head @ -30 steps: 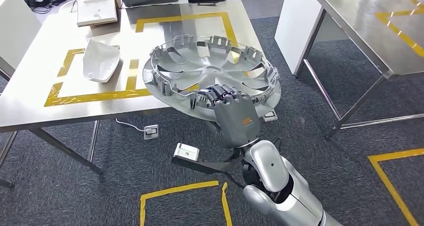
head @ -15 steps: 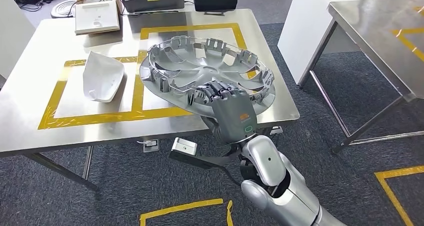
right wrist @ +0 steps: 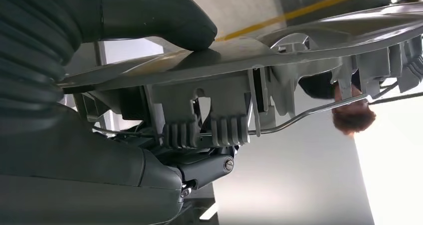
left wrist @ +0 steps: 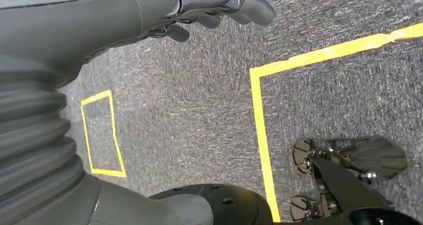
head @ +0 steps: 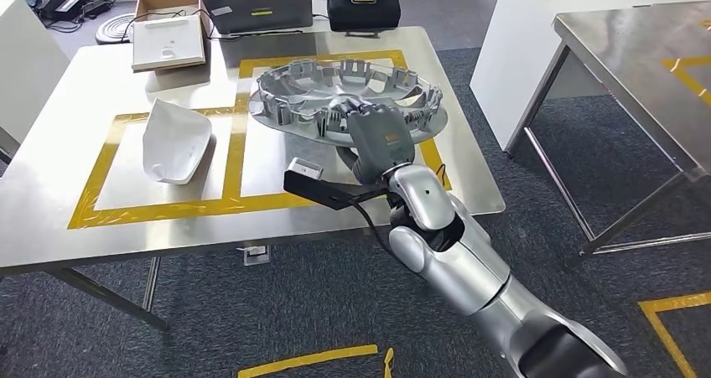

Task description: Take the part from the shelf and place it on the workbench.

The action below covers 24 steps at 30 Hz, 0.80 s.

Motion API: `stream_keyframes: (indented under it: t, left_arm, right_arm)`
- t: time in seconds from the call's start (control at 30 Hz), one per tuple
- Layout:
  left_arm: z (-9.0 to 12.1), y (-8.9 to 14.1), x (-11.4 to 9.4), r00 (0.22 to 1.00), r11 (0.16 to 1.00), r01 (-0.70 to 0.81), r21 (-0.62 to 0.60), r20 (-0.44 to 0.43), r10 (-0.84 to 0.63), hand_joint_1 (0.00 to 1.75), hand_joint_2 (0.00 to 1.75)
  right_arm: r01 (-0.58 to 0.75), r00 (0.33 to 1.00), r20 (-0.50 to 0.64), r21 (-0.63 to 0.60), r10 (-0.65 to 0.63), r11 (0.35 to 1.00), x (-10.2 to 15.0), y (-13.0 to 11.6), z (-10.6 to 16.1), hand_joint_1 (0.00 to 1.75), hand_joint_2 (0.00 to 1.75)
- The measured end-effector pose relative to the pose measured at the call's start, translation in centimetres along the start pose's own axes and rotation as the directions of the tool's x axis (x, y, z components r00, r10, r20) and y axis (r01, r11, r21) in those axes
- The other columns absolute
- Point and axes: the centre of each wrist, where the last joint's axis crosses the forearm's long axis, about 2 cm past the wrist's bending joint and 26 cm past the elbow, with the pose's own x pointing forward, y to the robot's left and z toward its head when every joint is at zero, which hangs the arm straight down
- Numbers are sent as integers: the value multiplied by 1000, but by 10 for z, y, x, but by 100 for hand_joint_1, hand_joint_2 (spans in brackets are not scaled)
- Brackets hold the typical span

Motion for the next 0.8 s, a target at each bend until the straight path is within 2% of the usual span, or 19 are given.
stream_keyframes:
  t: [0.1,0.2,0.37,0.47,0.6,0.8]
  left_arm:
    - [0,1,9,999,999,43,-13,14,-43,0,175]
    - [-1,2,19,997,997,77,-23,29,-76,0,175]
    - [0,1,23,994,994,108,-30,39,-107,0,175]
    - [0,1,23,992,992,123,-35,42,-121,0,175]
    - [0,0,23,991,991,131,-37,41,-130,0,175]
    - [0,0,23,990,990,138,-37,49,-136,0,175]
  right_arm:
    - [-23,999,-41,126,29,992,-9,-1,-42,175,175]
    - [-43,993,-89,290,71,956,-18,-4,-77,175,175]
    - [-36,975,-173,489,137,872,-33,-8,-101,175,175]
    - [-28,966,-201,539,161,842,-40,-8,-103,175,175]
    - [-22,961,-214,569,174,822,-41,-4,-103,0,0]
    - [-21,970,-183,594,161,804,-32,0,-102,0,0]
